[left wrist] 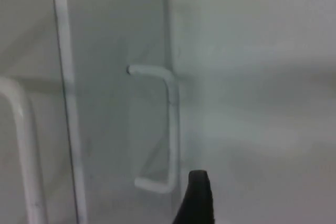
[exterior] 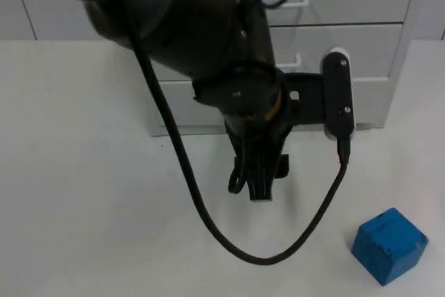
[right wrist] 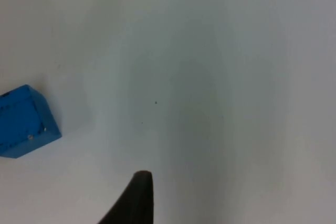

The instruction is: Open the drawer with the left hand, place the block into the drawer with the right hand, then close the drawer with the left hand.

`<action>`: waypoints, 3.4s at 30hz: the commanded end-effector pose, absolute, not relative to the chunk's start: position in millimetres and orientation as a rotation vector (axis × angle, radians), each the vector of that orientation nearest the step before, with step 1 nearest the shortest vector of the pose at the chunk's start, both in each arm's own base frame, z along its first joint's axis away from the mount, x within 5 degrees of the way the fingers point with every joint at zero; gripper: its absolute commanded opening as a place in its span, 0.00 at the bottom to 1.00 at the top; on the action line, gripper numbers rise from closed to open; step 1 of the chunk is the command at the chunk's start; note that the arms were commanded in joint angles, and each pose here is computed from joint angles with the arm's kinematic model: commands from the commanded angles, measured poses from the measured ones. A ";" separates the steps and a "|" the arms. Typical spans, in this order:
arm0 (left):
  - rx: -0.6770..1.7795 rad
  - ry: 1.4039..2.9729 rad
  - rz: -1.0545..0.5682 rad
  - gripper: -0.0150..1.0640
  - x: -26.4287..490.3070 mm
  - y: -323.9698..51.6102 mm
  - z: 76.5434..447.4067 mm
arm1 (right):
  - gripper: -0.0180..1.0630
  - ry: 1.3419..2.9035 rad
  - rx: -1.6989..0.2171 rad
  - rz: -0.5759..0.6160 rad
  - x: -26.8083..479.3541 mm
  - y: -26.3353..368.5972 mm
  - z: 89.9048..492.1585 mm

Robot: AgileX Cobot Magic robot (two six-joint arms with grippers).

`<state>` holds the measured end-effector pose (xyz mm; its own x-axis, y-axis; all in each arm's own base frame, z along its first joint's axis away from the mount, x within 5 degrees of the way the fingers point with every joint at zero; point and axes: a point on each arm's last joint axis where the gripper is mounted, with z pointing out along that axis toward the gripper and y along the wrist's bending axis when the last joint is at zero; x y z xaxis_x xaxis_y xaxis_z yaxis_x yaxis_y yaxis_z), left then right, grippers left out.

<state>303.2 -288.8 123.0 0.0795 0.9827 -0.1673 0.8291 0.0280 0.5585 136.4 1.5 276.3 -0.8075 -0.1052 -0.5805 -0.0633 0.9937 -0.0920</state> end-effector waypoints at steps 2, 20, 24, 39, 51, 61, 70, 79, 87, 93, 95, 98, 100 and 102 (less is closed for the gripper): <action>1.820 1.729 0.370 0.64 305.1 -295.7 123.2 | 0.99 2.502 -0.106 -0.097 137.3 0.4 278.5; 1.831 1.676 0.336 0.64 316.3 -310.0 99.3 | 0.99 2.510 -0.103 -0.097 136.8 0.3 278.1; 1.847 1.686 0.377 0.64 321.5 -312.0 88.0 | 0.99 2.529 -0.102 -0.098 135.3 0.1 277.1; 1.805 1.724 0.451 0.64 337.8 -313.7 68.8 | 0.99 2.531 -0.102 -0.098 135.2 0.1 276.6; 1.789 1.789 0.538 0.01 336.2 -308.6 65.7 | 0.99 2.514 -0.102 -0.094 136.4 0.4 277.4; 1.737 1.820 0.537 0.01 321.3 -320.6 86.5 | 0.99 2.502 -0.102 -0.091 137.3 0.7 277.5; 1.673 1.797 0.520 0.11 324.4 -319.6 116.0 | 0.99 2.494 -0.087 -0.086 138.0 0.7 278.0; 1.664 1.830 0.519 0.52 335.6 -309.1 105.3 | 0.99 2.501 -0.081 -0.084 137.4 0.7 277.6; 1.598 1.859 0.435 0.55 350.4 -298.1 105.3 | 0.99 2.503 -0.081 -0.085 137.2 0.6 277.5; 1.593 1.870 0.416 0.54 351.4 -297.4 102.1 | 0.99 2.501 -0.081 -0.085 137.4 0.7 277.6; 1.599 1.877 0.414 0.54 351.1 -297.4 97.6 | 0.99 2.499 -0.081 -0.084 137.6 0.7 277.7; 1.610 1.891 0.420 0.54 350.8 -296.8 90.2 | 0.99 2.491 -0.081 -0.084 138.1 0.8 278.2; 1.631 1.885 0.421 0.54 351.1 -296.6 83.6 | 0.99 2.487 -0.082 -0.083 138.5 0.8 278.4; 1.653 1.876 0.436 0.54 351.2 -296.1 78.2 | 0.99 2.487 -0.082 -0.083 138.5 0.8 278.4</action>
